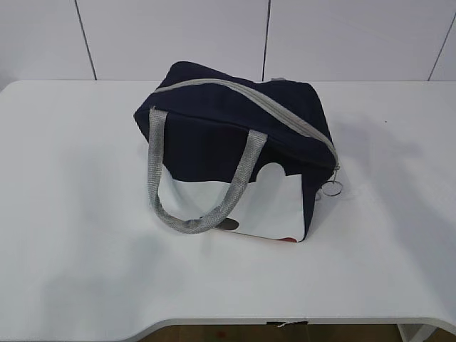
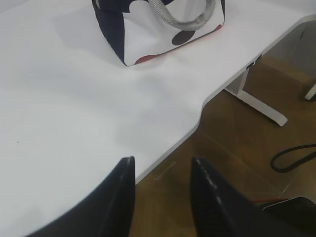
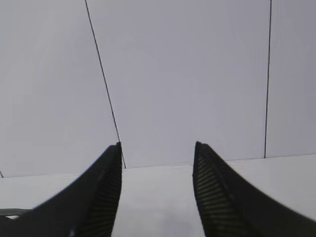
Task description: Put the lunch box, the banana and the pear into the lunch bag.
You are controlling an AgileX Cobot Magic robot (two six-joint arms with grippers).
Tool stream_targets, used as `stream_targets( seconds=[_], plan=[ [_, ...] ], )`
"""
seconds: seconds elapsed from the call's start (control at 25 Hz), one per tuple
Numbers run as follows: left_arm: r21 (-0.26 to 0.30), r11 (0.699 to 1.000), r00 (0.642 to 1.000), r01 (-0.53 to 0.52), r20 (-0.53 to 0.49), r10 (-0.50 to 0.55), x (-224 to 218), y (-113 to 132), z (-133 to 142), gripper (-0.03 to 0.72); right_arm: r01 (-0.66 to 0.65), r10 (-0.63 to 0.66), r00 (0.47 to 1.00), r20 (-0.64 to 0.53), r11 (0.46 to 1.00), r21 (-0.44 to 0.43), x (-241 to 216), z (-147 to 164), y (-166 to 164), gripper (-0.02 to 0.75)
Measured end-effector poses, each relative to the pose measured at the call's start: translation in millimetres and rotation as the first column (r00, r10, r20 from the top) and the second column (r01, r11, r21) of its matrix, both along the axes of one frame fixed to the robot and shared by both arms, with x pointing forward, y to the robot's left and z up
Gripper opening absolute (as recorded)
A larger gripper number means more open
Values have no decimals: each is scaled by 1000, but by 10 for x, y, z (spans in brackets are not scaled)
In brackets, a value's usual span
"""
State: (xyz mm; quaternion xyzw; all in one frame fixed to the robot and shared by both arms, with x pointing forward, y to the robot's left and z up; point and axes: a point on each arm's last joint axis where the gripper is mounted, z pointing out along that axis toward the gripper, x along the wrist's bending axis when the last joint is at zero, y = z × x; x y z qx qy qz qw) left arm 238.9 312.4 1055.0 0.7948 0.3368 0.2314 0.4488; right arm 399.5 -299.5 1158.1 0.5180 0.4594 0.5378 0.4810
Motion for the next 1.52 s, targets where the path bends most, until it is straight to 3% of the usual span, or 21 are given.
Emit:
stream_targets(
  seconds=[0.2, 0.6, 1.28, 1.52],
  plan=[
    [0, 1000, 1000, 0, 0, 0, 0, 0, 0, 289, 6, -6, 1000, -12, 999, -36, 4, -42, -4, 383],
    [0, 1000, 1000, 0, 0, 0, 0, 0, 0, 289, 6, -6, 1000, -10, 1000, -14, 5, -46, -2, 383],
    [0, 1000, 1000, 0, 0, 0, 0, 0, 0, 289, -118, 122, 991, -50, 989, 89, 0, -84, 117, 383],
    [-1, 1000, 1000, 0, 2, 0, 1, -1, 2, 289, -142, 145, 987, -68, 989, 49, -68, -84, 141, 383]
  ],
)
